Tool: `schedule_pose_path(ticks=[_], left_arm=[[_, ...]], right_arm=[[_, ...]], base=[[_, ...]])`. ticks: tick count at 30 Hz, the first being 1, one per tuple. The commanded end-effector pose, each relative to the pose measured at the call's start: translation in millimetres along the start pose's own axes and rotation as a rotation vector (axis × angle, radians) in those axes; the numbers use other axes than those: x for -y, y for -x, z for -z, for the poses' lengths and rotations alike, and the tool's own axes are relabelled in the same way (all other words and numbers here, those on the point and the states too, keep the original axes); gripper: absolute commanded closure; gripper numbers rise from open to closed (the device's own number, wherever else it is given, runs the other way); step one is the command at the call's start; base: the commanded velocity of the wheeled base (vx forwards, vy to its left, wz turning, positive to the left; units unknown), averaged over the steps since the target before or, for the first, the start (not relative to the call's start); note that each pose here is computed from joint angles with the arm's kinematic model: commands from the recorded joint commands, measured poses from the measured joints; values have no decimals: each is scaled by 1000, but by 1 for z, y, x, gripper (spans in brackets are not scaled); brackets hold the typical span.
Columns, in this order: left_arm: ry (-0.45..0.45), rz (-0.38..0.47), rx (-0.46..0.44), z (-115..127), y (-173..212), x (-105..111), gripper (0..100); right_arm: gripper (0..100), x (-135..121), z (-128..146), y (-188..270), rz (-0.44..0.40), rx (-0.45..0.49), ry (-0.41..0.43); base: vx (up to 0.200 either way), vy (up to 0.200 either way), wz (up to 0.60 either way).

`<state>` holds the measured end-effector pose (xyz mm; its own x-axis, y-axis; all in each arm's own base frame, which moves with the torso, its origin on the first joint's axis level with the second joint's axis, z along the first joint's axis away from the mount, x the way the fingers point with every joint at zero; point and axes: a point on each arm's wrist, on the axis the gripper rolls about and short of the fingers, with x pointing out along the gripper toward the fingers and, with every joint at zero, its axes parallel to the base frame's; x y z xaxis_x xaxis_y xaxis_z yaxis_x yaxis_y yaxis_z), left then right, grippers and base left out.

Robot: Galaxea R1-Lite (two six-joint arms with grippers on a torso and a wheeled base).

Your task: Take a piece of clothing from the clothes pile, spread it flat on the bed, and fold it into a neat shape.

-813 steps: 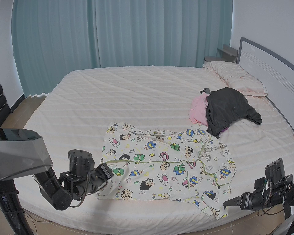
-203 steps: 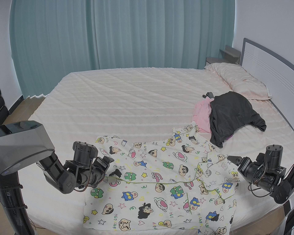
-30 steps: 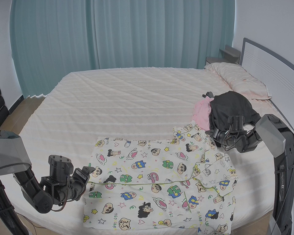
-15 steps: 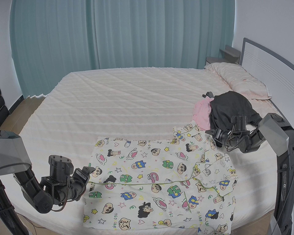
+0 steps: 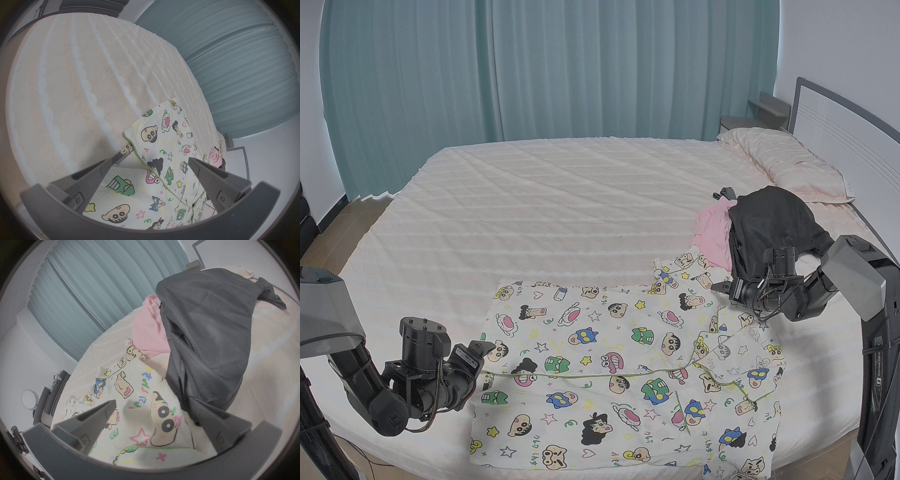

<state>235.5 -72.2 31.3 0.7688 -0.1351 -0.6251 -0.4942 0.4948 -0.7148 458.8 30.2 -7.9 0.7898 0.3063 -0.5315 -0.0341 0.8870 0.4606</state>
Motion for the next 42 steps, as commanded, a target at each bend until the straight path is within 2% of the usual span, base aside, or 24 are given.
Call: schedule_pose_path(ticks=[1,17,28,29,37,42], left_arm=[[0,-2,0,0,0,0,0],[2,3,2,0,1,0,0],[1,4,2,0,1,1,0],[1,4,4,0,1,1,0],[-7,25,9,-1,7,4,0],[-7,33,8,-1,13,3,0]], right_arm=[[100,3,3,-4,-2,-14,-4],[100,31,-4,18,58,-8,-55],[100,28,-4,19,54,-3,-54],[0,27,-5,20,52,-1,-54],[0,16,-34,60,45,82,-75],[0,7,-34,101,66,94,-90]], base=[[0,0,0],[0,0,0],[0,0,0],[0,0,0],[0,0,0],[0,0,0]])
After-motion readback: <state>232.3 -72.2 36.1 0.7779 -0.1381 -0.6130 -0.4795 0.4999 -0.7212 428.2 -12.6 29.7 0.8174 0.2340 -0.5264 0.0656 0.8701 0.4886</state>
